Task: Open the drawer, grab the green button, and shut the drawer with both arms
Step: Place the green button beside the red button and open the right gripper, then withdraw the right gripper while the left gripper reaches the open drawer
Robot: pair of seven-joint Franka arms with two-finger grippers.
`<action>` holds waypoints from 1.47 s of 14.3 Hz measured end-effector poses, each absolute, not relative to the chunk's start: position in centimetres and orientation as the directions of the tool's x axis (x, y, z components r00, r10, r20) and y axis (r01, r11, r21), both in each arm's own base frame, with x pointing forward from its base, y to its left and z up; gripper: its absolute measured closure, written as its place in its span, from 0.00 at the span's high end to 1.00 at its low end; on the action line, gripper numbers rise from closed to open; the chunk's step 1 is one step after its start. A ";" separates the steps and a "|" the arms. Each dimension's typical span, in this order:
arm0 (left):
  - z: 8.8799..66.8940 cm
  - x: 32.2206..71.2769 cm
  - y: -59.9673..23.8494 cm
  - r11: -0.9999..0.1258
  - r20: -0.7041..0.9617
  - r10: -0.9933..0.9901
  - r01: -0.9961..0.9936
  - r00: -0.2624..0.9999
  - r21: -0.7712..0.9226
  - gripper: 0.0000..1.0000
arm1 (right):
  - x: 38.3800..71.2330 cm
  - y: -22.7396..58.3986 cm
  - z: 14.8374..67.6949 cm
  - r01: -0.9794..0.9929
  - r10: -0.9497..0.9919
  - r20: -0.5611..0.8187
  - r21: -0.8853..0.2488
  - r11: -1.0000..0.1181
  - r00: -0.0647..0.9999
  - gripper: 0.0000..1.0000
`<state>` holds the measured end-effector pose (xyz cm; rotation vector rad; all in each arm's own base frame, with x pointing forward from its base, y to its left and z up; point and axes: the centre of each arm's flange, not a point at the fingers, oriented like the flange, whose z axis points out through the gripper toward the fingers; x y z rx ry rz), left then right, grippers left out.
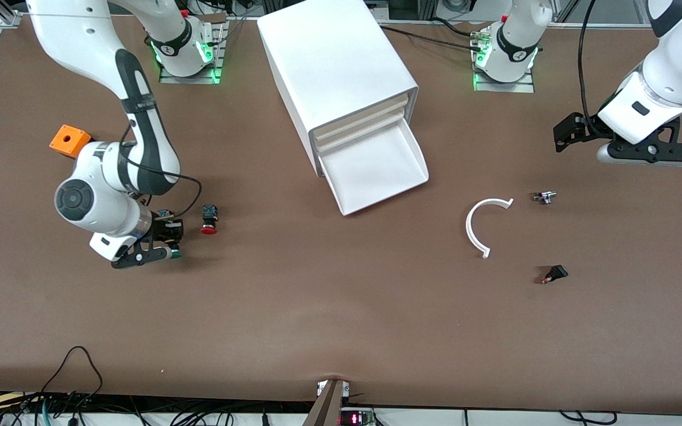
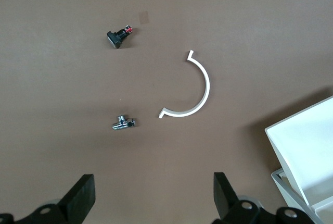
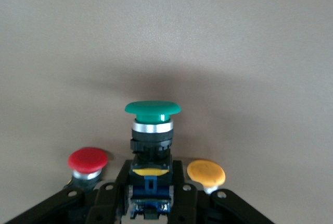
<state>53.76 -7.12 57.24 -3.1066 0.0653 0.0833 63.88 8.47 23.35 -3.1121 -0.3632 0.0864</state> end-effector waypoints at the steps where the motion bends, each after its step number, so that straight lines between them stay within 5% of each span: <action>1: 57.2 53.8 -7.1 -0.999 -0.054 -0.041 -0.043 0.998 -0.032 1.00 | 64.0 8.7 22.4 0.235 0.235 -0.045 -0.004 -0.972 0.971 0.33; 12: 57.2 53.8 -7.1 -0.999 -0.055 -0.040 -0.042 0.998 -0.032 1.00 | 64.5 9.9 18.9 0.244 0.245 0.034 0.036 -0.969 0.969 0.34; 19: 57.1 53.8 -7.4 -0.998 -0.057 -0.044 -0.046 0.997 -0.032 1.00 | 65.3 12.0 22.3 0.258 0.258 0.081 0.010 -0.966 0.963 0.96; 21: 56.2 54.2 -7.7 -0.998 -0.071 -0.047 -0.050 0.996 -0.032 1.00 | 65.4 12.1 26.1 0.258 0.256 0.083 -0.020 -0.966 0.963 1.00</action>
